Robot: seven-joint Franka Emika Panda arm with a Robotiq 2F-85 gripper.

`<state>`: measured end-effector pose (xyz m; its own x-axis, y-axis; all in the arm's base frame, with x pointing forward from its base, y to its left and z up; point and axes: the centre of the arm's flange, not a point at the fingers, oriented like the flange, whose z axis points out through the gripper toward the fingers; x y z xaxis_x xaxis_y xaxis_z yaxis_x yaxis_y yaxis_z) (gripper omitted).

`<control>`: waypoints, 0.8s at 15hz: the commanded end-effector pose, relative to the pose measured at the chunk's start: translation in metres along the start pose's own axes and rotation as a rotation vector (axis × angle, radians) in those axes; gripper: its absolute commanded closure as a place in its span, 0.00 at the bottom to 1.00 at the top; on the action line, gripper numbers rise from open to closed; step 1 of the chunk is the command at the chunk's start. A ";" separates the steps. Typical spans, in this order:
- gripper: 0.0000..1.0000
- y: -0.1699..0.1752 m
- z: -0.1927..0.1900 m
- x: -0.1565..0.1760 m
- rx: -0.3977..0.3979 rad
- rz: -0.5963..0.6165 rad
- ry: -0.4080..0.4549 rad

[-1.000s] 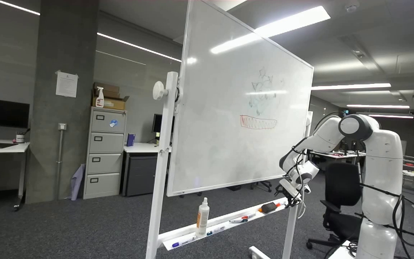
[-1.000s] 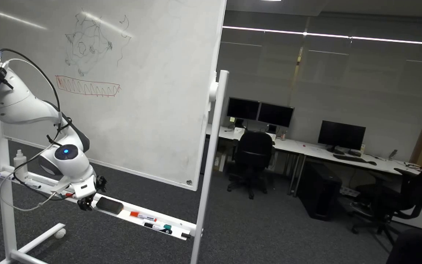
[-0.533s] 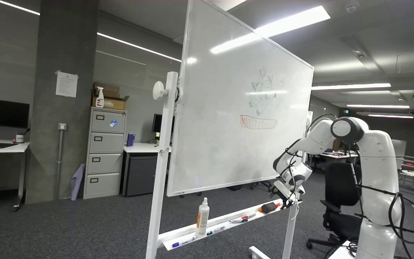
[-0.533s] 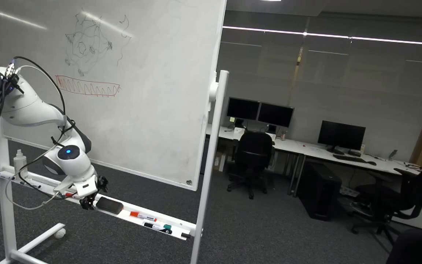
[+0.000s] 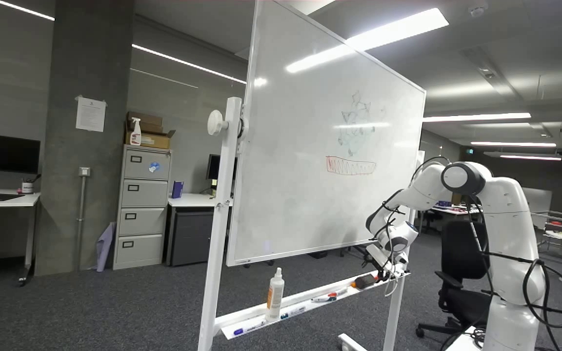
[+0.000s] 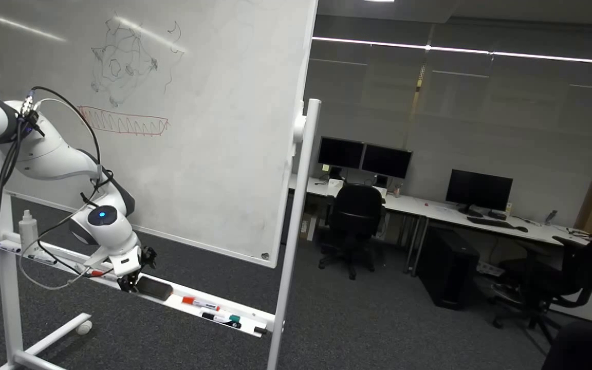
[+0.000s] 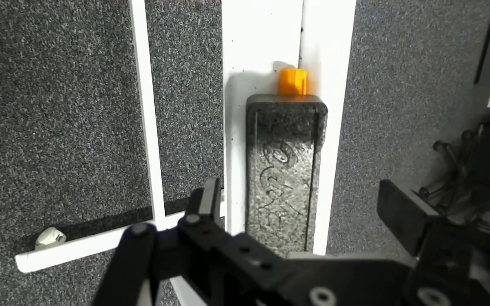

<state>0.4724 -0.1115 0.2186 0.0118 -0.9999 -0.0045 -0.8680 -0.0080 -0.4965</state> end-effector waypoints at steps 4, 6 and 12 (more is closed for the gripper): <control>0.00 -0.001 0.034 0.003 -0.004 0.010 0.044; 0.00 -0.001 0.041 0.004 -0.014 0.014 0.044; 0.26 -0.001 0.050 0.007 -0.028 0.011 0.053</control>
<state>0.4954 -0.1155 0.1769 -0.0062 -1.0000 0.0021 -0.8880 0.0045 -0.4598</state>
